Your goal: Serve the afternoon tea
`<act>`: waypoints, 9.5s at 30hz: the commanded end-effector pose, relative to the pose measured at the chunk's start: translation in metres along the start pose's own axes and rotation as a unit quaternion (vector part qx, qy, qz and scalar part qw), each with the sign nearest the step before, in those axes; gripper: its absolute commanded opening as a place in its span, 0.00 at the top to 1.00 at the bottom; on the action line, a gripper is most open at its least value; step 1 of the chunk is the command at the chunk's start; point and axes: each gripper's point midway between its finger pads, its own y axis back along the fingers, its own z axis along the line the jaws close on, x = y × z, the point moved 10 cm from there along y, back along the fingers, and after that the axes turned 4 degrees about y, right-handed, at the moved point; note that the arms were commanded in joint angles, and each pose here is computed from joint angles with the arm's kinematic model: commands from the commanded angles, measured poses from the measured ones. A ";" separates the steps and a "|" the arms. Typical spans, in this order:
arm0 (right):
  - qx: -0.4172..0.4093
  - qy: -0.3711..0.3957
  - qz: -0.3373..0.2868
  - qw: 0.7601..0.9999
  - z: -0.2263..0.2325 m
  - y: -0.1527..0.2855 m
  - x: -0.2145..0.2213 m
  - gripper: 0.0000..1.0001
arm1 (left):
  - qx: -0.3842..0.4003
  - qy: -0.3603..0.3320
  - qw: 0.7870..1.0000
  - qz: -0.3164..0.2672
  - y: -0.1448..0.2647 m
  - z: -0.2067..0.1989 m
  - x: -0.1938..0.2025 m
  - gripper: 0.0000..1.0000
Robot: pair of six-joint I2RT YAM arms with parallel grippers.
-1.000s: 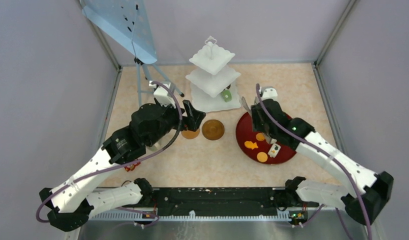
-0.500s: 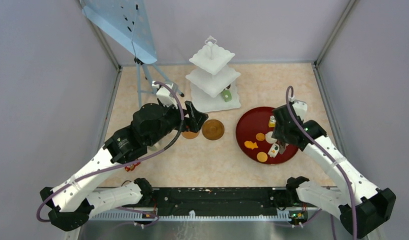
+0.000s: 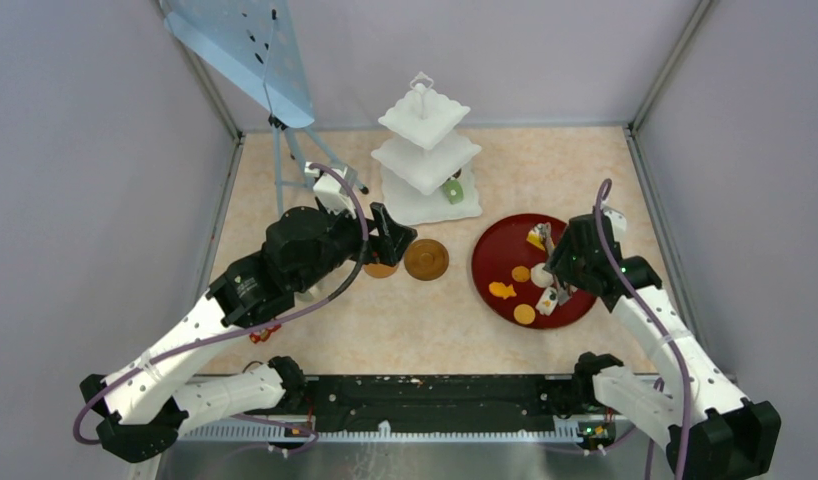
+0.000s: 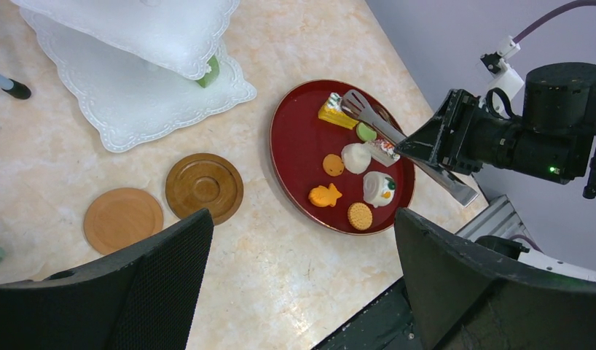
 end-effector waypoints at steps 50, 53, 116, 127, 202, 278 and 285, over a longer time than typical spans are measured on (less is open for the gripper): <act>-0.018 0.145 -0.019 0.989 0.058 -0.028 -0.019 0.55 | -0.005 -0.005 1.000 -0.018 -0.008 -0.001 -0.006 0.01; -0.014 0.155 -0.018 0.988 0.058 -0.029 -0.018 0.56 | -0.005 -0.006 1.000 -0.015 -0.009 -0.001 -0.005 0.01; -0.271 0.283 -0.118 0.912 0.186 -0.034 -0.014 0.85 | -0.023 0.006 0.999 -0.033 0.004 0.000 -0.014 0.01; -0.232 0.331 -0.136 0.905 0.200 -0.056 -0.016 0.82 | -0.030 0.000 0.999 -0.033 0.003 0.001 -0.015 0.01; -0.108 0.219 -0.078 0.967 0.117 -0.069 -0.026 0.70 | -0.020 0.003 0.999 -0.030 0.005 0.001 -0.013 0.01; -0.020 0.111 0.086 0.990 -0.016 0.119 -0.002 0.64 | 0.035 0.005 0.999 -0.035 0.010 0.001 -0.003 0.01; -0.013 0.121 0.110 0.986 -0.019 0.116 0.005 0.58 | 0.030 0.007 0.999 -0.037 0.011 0.003 -0.001 0.01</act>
